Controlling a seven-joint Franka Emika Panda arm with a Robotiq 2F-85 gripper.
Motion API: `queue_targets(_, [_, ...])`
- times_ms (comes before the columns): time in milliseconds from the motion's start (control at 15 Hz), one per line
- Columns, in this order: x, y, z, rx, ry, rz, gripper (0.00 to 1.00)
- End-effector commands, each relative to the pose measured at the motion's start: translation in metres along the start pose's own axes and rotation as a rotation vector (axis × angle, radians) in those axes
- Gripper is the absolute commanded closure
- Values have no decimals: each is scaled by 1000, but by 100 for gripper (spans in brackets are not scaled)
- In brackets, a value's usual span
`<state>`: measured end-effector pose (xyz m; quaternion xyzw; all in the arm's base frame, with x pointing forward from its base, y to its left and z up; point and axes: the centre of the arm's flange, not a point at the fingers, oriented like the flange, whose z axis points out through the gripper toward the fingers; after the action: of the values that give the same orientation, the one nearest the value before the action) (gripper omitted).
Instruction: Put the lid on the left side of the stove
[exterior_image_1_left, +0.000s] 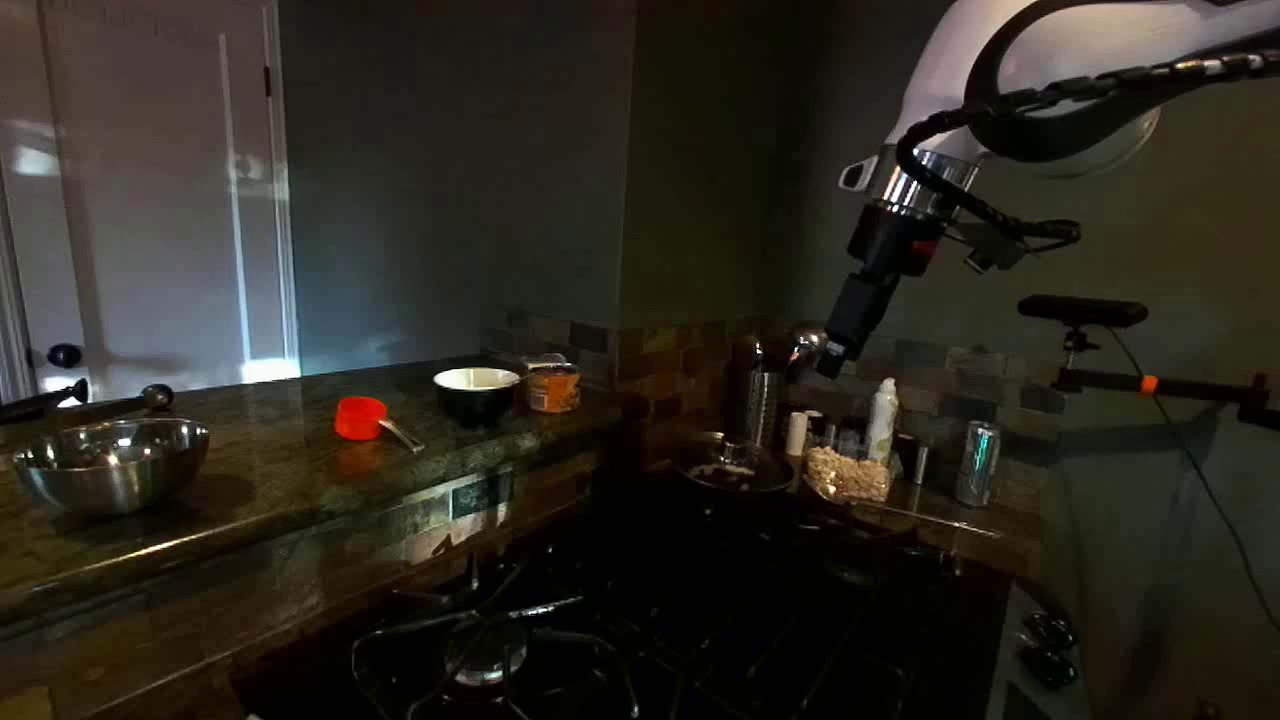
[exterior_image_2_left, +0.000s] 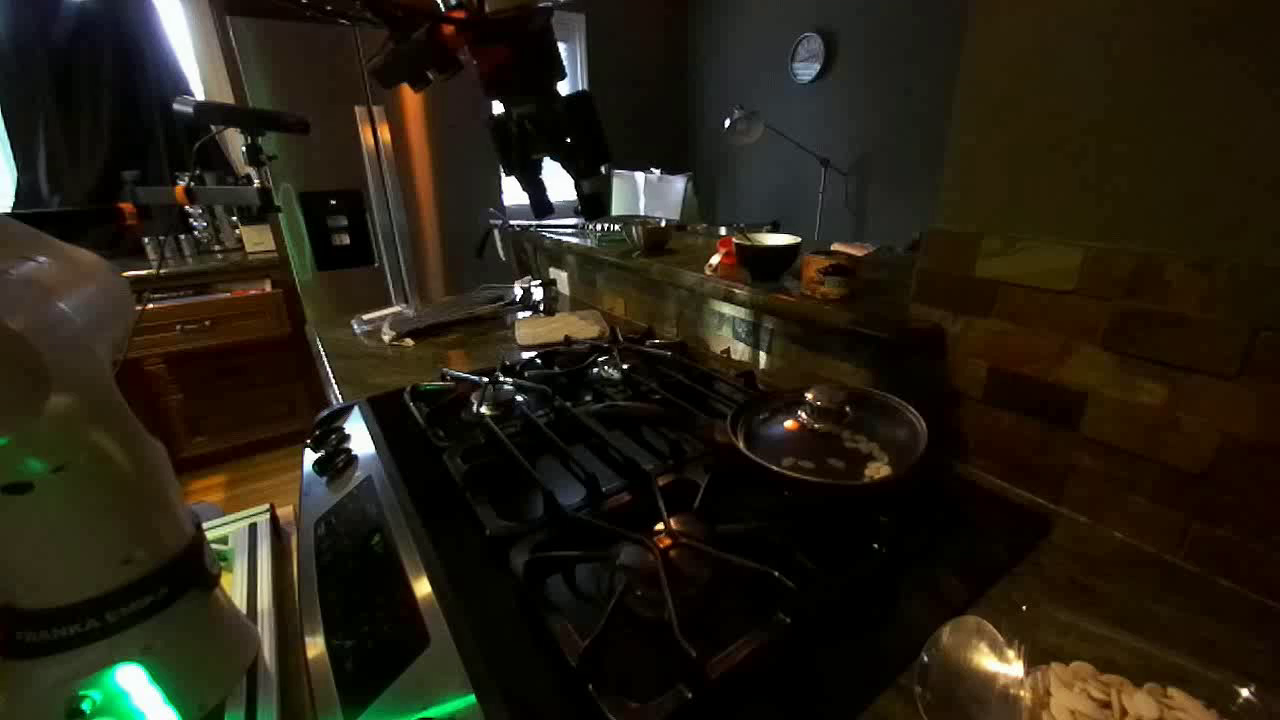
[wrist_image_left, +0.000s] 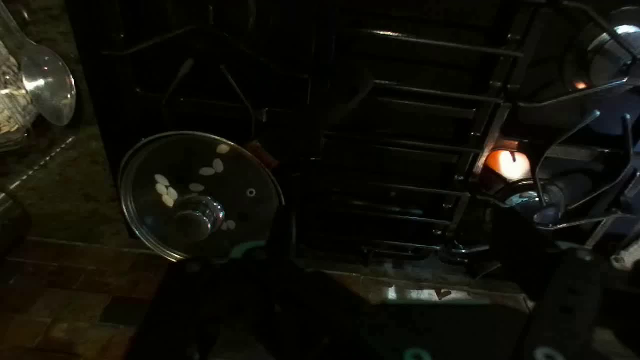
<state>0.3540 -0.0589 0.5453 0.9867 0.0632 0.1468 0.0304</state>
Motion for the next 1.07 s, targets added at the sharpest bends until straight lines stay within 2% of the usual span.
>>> queue_targets(0, [0, 0, 0, 0, 0, 0, 0])
queue_targets(133, [5, 6, 1, -4, 21, 7, 0])
queue_targets(333, [33, 46, 4, -27, 67, 26, 0])
queue_targets(467, [55, 70, 11, -3, 100, 45, 0])
queue_targets(533, [64, 83, 16, -8, 99, 65, 0])
queue_targets(600, [72, 100, 21, -86, 85, 132, 0])
queue_targets(667, [80, 112, 27, -48, 71, 159, 0])
queue_targets(800, [92, 128, 43, -50, 31, 243, 0])
queue_targets(867, [99, 136, 54, -27, 24, 280, 0])
queue_targets(933, [103, 142, 61, -22, 2, 314, 0])
queue_targets(1000, [77, 127, 49, -45, 39, 243, 0])
